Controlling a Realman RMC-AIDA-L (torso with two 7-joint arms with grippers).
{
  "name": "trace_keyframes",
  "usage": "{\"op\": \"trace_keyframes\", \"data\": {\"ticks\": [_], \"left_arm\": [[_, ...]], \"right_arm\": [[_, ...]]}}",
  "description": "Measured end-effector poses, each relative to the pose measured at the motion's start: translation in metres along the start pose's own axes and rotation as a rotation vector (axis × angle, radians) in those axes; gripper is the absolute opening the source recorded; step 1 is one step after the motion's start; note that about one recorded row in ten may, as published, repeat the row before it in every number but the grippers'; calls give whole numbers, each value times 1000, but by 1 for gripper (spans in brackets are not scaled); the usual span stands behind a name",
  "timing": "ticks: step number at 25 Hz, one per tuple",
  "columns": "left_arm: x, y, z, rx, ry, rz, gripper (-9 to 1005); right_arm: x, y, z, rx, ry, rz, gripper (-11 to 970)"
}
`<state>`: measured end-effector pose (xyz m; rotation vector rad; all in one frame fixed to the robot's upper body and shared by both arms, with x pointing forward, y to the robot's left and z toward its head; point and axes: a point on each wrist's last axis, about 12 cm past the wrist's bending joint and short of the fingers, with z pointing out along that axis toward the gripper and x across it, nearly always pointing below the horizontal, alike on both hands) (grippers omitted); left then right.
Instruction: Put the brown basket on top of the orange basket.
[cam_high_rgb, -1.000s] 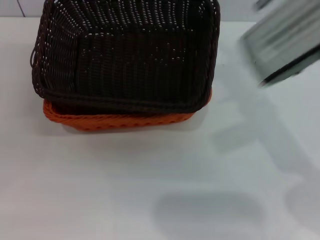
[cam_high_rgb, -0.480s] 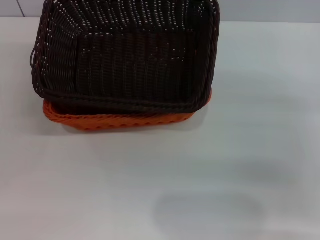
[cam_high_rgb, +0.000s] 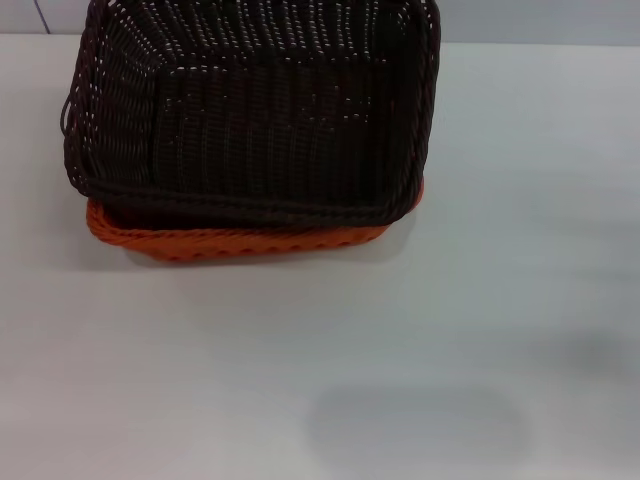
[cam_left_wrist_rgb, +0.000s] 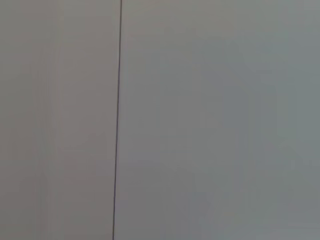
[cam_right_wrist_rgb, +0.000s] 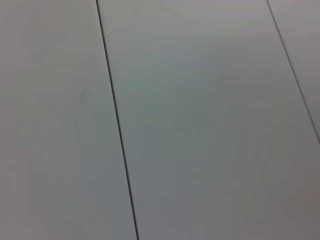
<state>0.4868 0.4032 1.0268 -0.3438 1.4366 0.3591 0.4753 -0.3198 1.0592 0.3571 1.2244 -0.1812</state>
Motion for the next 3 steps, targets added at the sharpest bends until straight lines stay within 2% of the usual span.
{"op": "trace_keyframes", "data": {"ticks": [3], "left_arm": [[0,0,0,1,0,6,819]], "right_arm": [[3,-1,0,-6,7,-17,760]]}}
